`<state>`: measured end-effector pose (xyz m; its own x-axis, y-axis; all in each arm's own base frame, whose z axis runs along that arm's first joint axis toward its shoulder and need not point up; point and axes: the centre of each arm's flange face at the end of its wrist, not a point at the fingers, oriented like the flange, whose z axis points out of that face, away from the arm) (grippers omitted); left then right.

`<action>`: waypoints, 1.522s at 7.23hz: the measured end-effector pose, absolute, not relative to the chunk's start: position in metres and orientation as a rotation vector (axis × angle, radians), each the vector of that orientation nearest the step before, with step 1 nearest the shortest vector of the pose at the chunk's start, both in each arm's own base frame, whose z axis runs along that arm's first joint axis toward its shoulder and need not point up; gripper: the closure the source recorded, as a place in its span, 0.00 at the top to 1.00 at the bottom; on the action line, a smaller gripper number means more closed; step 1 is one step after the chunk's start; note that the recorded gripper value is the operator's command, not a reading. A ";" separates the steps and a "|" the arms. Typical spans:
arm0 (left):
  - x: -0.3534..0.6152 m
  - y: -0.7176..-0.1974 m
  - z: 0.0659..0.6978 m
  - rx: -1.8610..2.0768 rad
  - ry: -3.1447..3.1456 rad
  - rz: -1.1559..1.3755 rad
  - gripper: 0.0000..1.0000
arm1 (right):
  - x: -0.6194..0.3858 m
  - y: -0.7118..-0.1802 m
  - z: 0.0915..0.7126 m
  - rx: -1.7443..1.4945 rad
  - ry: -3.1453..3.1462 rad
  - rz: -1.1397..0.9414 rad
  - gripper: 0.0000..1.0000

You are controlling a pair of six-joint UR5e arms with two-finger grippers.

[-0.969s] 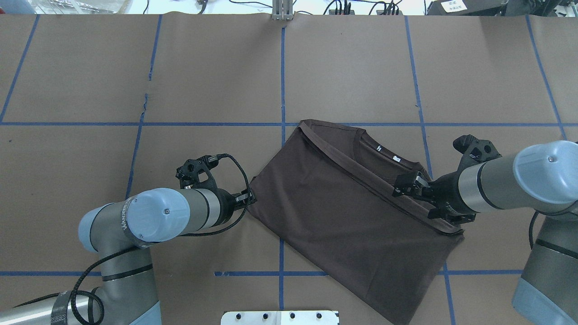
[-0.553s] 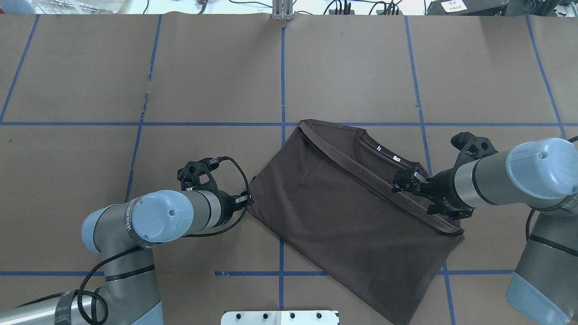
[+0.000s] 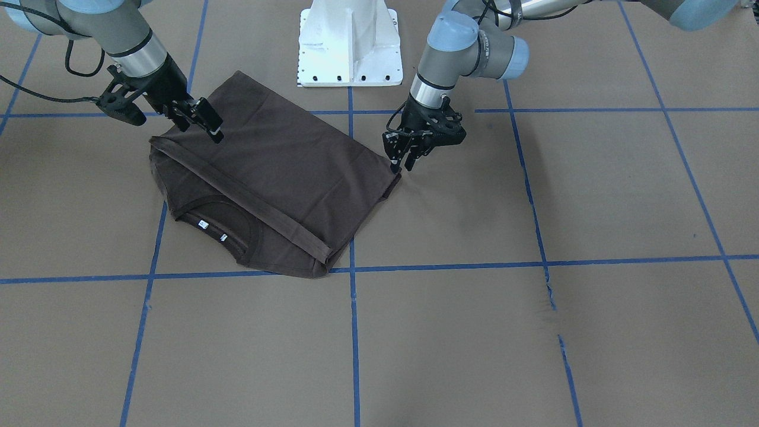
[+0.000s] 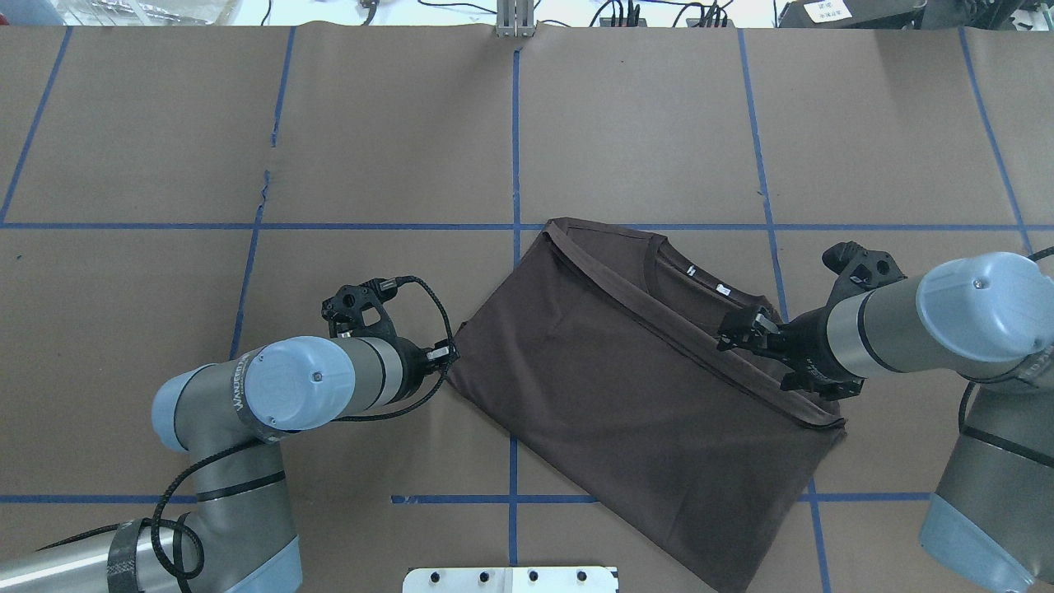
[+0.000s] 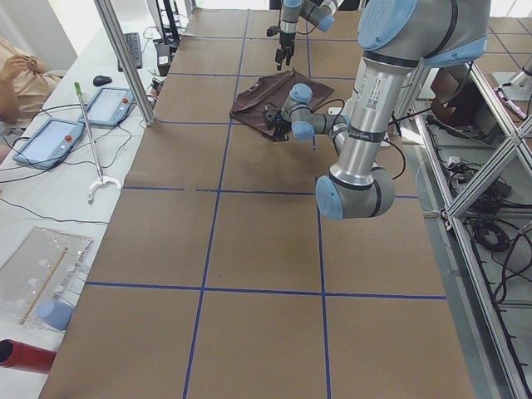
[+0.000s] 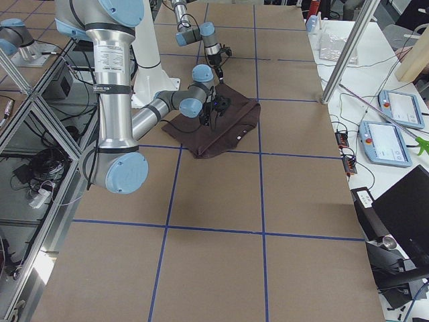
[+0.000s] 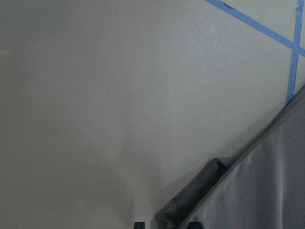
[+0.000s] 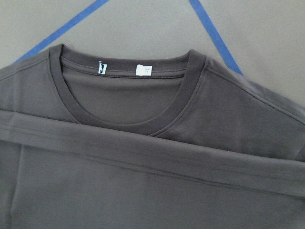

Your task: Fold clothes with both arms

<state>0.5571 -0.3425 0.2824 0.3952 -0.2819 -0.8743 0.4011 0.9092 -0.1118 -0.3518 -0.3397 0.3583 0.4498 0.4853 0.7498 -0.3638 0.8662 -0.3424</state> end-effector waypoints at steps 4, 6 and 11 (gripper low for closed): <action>0.536 -0.377 0.285 0.204 1.060 -0.407 0.00 | -0.352 -0.340 0.357 -0.139 -0.974 0.529 1.00; 0.521 -0.449 0.298 0.283 1.011 -0.450 0.00 | -0.352 -0.340 0.354 -0.135 -0.982 0.528 1.00; 0.494 -0.686 0.273 0.400 0.966 -0.713 0.51 | -0.365 -0.348 0.337 -0.105 -1.011 0.536 1.00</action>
<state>0.4938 -0.6858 0.2733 0.3705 -0.3688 -0.8525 0.7060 0.7082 0.0005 -0.3652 -0.3482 0.3370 0.4148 0.4728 0.7775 -0.3781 0.8667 -0.3253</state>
